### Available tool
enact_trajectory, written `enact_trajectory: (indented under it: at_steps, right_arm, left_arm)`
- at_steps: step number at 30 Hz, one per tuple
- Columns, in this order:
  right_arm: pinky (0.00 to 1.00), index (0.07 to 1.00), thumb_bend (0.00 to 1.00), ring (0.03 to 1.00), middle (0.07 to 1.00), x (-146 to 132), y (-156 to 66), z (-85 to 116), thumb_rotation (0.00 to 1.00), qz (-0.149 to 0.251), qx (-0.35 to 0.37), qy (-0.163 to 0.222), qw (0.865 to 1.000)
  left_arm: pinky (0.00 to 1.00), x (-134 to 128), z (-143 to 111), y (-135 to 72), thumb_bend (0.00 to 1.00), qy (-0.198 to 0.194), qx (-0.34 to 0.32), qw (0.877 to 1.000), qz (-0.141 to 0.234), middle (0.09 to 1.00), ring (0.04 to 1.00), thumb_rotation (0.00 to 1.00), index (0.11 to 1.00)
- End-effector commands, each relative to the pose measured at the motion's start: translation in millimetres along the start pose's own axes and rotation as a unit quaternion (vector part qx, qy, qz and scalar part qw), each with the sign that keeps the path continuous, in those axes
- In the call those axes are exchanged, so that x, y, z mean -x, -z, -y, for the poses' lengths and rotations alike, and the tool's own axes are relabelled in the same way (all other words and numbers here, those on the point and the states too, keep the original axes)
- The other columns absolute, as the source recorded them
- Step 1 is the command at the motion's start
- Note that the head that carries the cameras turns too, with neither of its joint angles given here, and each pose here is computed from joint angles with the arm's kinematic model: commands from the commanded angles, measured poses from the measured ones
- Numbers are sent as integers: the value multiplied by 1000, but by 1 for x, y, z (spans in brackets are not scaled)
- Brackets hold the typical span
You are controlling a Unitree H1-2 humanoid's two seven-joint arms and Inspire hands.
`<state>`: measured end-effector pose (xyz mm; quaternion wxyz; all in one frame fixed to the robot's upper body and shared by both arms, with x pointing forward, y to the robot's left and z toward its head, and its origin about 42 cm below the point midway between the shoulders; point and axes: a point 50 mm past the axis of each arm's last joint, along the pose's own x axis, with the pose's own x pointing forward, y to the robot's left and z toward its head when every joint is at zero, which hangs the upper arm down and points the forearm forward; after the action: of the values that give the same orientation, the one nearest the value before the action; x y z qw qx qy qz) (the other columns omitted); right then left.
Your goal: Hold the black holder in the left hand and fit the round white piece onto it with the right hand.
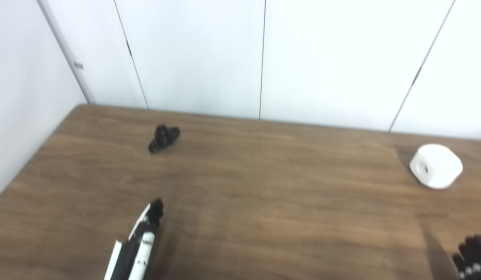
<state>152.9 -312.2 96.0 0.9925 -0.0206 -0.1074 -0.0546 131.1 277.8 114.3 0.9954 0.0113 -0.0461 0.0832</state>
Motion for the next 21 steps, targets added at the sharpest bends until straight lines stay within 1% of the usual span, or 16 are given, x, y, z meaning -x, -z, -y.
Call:
enact_trajectory:
  at_steps: [1,5,8,17,19,21]
  right_arm:
    - [1000,1000,637,993,1000,-3,14,1,974,-23,2,0,1000]
    - [1000,1000,577,998,1000,-3,16,2,973,-22,0,-1,1000]
    - [1000,1000,565,1000,1000,-3,18,1,976,-25,-4,-2,1000]
    - [1000,1000,564,1000,1000,-4,20,3,977,-27,-5,0,1000]
    - [1000,1000,557,1000,1000,-4,19,3,979,-27,-5,-1,1000]
    - [1000,1000,539,992,1000,-4,19,4,985,-27,-5,-1,1000]
  left_arm:
    - [999,-3,17,-2,219,-12,25,999,24,948,962,816,933]
    - [992,-4,19,1,219,-16,30,999,22,947,958,746,925]
    - [976,-5,20,3,232,-18,31,999,20,942,953,687,918]
    - [946,-7,22,4,278,-20,24,999,23,931,942,636,918]
    - [937,-7,21,5,295,-21,12,999,24,928,938,576,915]
    - [940,-7,20,5,304,-20,1,1000,24,930,939,488,917]
